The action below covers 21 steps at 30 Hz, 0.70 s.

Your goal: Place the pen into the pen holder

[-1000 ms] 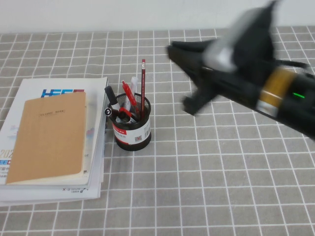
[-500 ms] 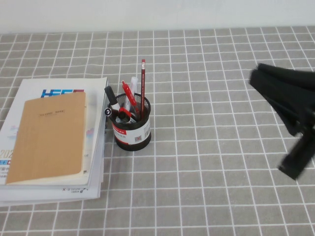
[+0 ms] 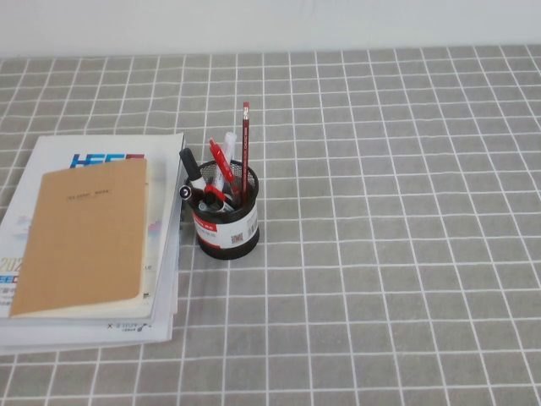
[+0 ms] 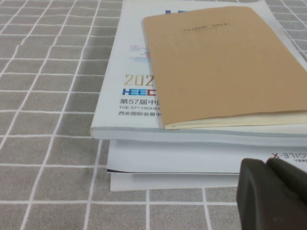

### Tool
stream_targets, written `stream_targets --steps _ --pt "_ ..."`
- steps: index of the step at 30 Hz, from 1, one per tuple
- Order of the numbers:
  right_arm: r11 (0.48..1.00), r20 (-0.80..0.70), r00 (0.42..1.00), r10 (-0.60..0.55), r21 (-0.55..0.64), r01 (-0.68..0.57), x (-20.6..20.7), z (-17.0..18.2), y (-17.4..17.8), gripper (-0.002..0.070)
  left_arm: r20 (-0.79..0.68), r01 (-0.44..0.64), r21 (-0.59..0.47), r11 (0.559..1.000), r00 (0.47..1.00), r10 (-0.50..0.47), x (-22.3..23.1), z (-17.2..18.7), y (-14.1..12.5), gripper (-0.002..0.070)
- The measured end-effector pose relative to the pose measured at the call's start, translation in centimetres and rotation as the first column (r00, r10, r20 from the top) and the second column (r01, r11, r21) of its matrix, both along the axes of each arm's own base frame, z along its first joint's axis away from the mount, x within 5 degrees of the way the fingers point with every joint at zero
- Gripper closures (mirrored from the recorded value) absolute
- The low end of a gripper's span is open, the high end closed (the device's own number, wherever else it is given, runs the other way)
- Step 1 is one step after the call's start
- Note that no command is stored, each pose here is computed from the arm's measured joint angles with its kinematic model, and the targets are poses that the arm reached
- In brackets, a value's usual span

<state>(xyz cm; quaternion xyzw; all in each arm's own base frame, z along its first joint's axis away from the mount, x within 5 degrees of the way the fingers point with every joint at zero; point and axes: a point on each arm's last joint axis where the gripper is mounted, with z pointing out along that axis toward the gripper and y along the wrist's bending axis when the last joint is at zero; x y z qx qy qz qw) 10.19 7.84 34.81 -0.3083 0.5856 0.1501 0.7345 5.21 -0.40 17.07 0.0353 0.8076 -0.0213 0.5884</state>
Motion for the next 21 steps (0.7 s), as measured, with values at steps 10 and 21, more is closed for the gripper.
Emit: stream_targets --steps 10,21 --pt "0.942 0.111 0.937 -0.332 0.078 0.325 -4.1 -3.8 -5.4 0.0689 0.0 0.0 0.0 1.0 1.0 0.0 0.0 0.0 0.0 0.068" --pt "0.876 0.074 0.889 -0.451 0.228 0.425 -6.0 -8.4 -6.7 0.0689 0.0 0.0 0.0 1.0 1.0 0.0 0.0 0.0 0.0 0.068"
